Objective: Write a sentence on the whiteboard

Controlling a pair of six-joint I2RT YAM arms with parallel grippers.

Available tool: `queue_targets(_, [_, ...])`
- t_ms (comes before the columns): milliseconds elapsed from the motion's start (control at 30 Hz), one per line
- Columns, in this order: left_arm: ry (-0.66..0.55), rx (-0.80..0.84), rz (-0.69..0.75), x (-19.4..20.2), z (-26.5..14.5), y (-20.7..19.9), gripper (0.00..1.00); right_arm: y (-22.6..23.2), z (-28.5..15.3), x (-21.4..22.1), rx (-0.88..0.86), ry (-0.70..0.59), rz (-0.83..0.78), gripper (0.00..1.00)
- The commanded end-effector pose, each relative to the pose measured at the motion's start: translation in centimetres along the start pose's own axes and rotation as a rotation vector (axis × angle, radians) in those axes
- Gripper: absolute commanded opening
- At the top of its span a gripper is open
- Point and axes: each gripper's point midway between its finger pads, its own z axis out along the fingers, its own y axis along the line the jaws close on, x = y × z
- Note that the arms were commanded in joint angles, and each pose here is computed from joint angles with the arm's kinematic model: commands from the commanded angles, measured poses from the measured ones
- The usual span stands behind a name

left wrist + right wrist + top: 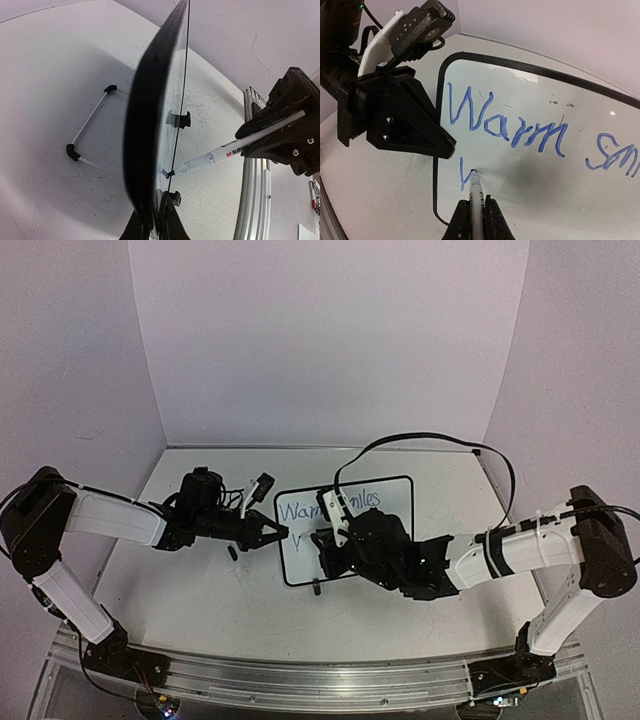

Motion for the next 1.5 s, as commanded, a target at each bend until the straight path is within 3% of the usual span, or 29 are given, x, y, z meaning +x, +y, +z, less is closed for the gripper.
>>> queue_targets(0, [0.004, -0.134, 0.017, 0.3, -0.6, 2.5, 0.0, -2.1, -0.5, -2.3, 0.078, -0.071, 0.048, 0.0])
queue_targets(700, [0.006, -0.133, 0.014, 0.3, -0.5, 2.6, 0.0, -1.9, -0.2, 3.0, 0.039, 0.083, 0.031, 0.0])
queue_targets(900, [0.007, -0.134, 0.013, 0.4, -0.5, 2.6, 0.0, -2.5, -0.9, 1.8, 0.059, 0.044, 0.055, 0.0])
queue_targets(1033, [0.008, -0.134, 0.013, 0.5, -0.5, 2.6, 0.0, -0.7, -2.2, -0.9, -0.063, -0.042, 0.081, 0.0])
queue_targets(1467, [0.006, -0.134, 0.015, 0.4, -0.6, 2.6, 0.0, -0.6, -0.8, 0.0, -0.074, -0.016, 0.093, 0.0])
